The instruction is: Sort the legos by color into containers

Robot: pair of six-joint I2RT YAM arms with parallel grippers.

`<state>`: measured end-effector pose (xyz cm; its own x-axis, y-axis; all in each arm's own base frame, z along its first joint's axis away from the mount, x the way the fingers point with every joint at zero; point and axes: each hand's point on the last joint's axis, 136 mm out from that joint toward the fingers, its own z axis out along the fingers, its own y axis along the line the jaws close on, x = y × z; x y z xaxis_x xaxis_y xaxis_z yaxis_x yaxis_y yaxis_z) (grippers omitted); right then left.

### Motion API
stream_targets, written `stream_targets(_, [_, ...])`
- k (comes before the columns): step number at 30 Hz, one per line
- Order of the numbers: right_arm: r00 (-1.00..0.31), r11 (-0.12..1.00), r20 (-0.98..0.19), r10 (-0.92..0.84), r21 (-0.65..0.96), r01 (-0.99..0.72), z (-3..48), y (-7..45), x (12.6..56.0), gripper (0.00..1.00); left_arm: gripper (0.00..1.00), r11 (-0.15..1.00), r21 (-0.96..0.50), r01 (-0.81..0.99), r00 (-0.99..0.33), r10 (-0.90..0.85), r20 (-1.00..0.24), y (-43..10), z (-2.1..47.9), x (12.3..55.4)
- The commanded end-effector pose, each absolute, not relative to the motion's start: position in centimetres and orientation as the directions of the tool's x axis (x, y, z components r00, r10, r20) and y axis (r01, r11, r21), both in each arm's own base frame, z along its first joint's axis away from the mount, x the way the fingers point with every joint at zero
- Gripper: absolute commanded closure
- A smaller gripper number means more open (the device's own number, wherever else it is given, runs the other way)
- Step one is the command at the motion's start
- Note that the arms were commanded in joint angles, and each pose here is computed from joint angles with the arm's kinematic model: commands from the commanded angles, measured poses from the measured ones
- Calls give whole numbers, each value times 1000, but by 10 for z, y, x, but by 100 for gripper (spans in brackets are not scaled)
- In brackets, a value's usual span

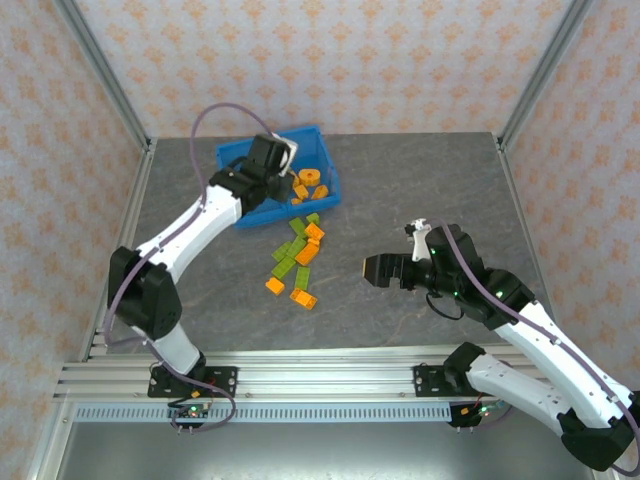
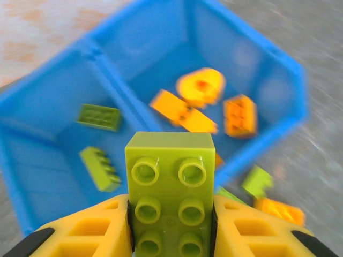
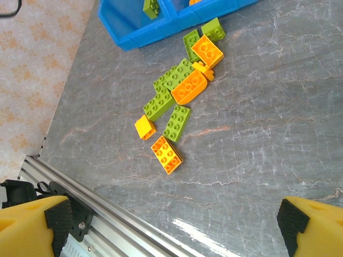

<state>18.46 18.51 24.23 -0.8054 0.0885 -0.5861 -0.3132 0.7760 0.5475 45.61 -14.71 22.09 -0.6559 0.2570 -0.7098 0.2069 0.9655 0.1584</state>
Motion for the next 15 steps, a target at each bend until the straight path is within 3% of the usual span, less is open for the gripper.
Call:
stream_targets(1, [-797,768,-594,109,560,-312,244,185,187,1,64,988,150,-41,-724,74,-685,-109,204,473])
stream_targets(6, [-797,772,-591,125,562,-295,244,181,184,1,64,981,53,-187,-728,-102,-678,-83,178,496])
stream_targets(15, [-789,775,-598,142,563,-288,247,178,185,1,57,971,15,-239,-754,-176,-633,-75,144,512])
